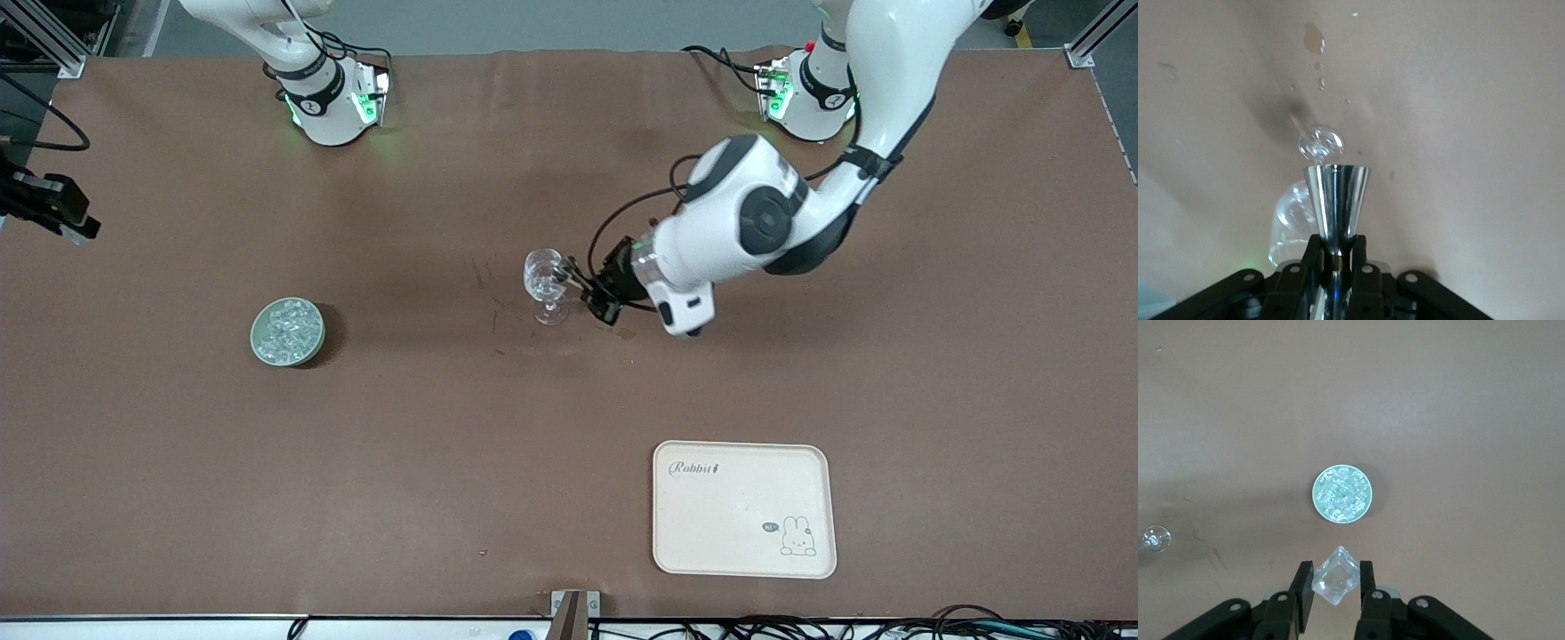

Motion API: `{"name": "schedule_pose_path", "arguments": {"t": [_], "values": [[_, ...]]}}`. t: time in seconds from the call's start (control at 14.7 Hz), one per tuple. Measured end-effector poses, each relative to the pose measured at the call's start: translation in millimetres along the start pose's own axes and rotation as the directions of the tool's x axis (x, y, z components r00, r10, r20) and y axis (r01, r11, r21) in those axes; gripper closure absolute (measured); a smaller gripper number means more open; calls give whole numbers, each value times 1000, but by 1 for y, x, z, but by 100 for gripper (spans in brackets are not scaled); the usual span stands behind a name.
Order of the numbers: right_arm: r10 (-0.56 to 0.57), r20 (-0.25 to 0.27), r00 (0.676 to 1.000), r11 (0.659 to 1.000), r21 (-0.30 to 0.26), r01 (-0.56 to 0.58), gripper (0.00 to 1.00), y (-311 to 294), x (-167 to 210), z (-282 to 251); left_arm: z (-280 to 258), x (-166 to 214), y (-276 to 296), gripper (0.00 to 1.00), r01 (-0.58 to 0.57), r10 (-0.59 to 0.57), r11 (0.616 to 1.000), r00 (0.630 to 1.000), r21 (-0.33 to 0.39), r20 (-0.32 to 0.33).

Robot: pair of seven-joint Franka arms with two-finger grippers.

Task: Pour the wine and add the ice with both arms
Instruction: 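Carry the jigger toward the tray while the right gripper brings ice to the glass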

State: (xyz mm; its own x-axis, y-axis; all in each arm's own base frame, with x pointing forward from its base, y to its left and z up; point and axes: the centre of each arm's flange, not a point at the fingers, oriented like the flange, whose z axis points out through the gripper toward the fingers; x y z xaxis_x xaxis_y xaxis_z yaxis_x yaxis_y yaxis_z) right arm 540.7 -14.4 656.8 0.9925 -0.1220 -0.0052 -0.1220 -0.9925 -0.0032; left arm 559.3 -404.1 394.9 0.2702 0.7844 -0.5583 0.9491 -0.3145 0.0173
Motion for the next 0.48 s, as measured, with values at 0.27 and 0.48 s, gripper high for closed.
{"name": "schedule_pose_path", "arguments": {"t": [0.27, 0.48], "values": [[42, 9, 999, 998, 38, -42, 68, -53, -7, 1, -47, 80, 25, 79, 83, -65, 992, 982, -92, 175], [112, 0, 994, 992, 60, -112, 68, -108, -10, 7, -72, 136, 35, 79, 152, -107, 974, 962, -166, 251]]}}
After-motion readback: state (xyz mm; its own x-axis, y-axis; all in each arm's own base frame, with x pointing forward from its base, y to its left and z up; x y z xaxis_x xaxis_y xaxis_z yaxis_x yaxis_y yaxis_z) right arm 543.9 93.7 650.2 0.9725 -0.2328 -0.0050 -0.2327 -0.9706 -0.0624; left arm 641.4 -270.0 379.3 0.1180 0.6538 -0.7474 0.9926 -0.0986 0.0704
